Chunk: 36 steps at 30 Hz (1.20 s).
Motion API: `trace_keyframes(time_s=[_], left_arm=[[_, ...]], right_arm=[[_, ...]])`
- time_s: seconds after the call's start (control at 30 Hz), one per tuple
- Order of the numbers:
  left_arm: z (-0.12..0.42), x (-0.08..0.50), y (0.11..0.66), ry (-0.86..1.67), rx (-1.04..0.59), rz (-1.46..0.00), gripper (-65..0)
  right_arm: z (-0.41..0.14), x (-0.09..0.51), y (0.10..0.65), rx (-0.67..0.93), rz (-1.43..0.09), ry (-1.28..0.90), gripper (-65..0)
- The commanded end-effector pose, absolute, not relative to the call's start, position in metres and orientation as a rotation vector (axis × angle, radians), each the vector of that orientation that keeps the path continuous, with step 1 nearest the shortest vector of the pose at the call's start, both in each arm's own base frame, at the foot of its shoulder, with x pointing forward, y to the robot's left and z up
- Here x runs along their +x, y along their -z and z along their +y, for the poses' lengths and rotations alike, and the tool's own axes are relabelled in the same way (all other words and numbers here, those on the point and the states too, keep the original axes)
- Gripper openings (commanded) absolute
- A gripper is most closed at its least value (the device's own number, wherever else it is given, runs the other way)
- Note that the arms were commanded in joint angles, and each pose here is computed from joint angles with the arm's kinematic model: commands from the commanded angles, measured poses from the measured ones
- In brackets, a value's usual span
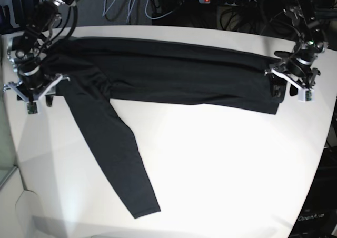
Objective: Fold the T-shirt properly
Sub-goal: 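Open both grippers to release the folded edge, then move the right gripper over the loose sleeve and lower it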
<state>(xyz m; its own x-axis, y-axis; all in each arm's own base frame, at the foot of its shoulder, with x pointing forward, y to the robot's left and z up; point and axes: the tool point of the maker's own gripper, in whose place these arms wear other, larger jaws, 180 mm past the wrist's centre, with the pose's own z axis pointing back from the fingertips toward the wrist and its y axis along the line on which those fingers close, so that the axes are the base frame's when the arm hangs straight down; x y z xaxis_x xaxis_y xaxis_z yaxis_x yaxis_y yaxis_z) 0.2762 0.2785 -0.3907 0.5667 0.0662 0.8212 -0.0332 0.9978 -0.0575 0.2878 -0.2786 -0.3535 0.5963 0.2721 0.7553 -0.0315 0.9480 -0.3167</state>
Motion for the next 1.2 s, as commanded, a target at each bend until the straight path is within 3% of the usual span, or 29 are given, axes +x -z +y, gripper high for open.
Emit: trace_keyframes(time_s=[0.0,0.23,0.5,1.17], left_arm=[[0.283,0.283,0.378,-0.048,-0.028,-1.012,-28.3],[0.283,0.277,0.383,-0.045,-0.024,-0.991,-28.3],[0.289,0.269,0.407,-0.079,-0.039,-0.934,-28.3],[0.295,0.238,0.430,-0.083,-0.032,-0.839,-28.7]], right_arm=[[-0.278,0.300,0.342,-0.304,-0.952,-0.201,-38.3],[-0.249,0.346,0.364,-0.264,-0.860,-0.293,-38.3],[-0.251,0.351,0.366,-0.339,-0.797,-0.371,-38.6],[-0.234,0.378,0.341,-0.330,-0.912,-0.426,-38.9]])
